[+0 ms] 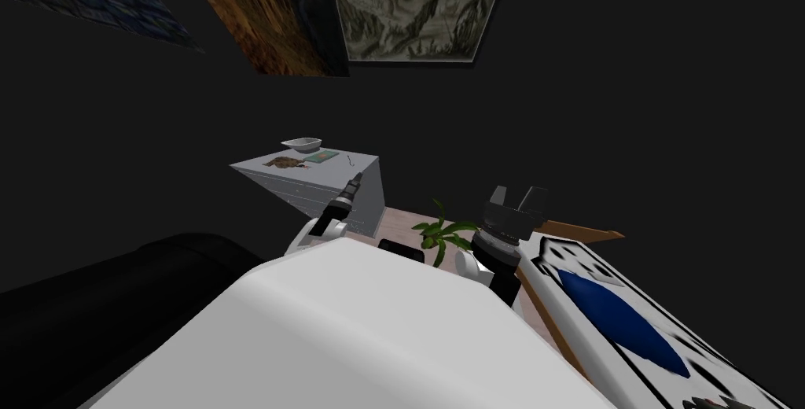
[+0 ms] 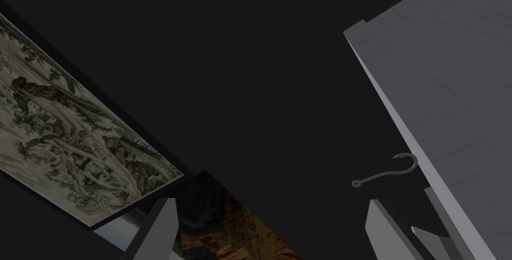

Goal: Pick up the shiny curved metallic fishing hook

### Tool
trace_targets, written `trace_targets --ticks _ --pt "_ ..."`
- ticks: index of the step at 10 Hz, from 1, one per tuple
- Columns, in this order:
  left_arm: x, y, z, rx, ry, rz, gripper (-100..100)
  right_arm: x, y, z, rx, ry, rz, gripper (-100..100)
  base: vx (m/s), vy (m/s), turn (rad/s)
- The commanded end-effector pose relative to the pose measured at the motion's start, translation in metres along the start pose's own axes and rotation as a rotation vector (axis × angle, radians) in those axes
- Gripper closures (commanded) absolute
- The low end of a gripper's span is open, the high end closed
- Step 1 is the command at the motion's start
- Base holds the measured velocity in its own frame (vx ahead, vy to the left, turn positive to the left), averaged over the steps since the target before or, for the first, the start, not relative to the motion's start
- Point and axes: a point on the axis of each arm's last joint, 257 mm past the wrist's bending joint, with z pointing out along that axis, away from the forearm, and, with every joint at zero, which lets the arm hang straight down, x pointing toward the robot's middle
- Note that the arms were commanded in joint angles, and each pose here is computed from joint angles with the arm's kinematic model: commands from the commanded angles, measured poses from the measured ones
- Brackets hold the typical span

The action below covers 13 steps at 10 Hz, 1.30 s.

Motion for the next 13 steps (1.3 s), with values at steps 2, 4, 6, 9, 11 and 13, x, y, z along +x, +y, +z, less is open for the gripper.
trace_targets --ticks 2,4,6,9,11,13 --pt "-0.009 0.015 0.010 -0.055 -0.009 0.069 -100 0.000 0.000 0.000 0.000 0.000 0.000 0 0.072 -0.066 -0.010" --pt "-0.013 0.022 0.014 -0.081 -0.013 0.096 -100 0.000 0.000 0.000 0.000 0.000 0.000 0 0.043 -0.006 -0.005" --pt "-0.024 0.034 0.024 -0.123 -0.029 0.148 -100 0.000 0.000 0.000 0.000 0.000 0.000 0 0.065 0.039 -0.012" --pt "-0.043 0.049 0.040 -0.189 -0.063 0.219 -100 0.000 0.000 0.000 0.000 0.000 0.000 0 0.097 0.084 -0.019" --pt "-0.058 0.059 0.049 -0.234 -0.088 0.257 -100 0.000 0.000 0.000 0.000 0.000 0.000 0 0.086 0.103 -0.017" --pt "-0.064 0.066 0.053 -0.265 -0.098 0.271 -100 0.000 0.000 0.000 0.000 0.000 0.000 0 0.055 0.084 -0.009"
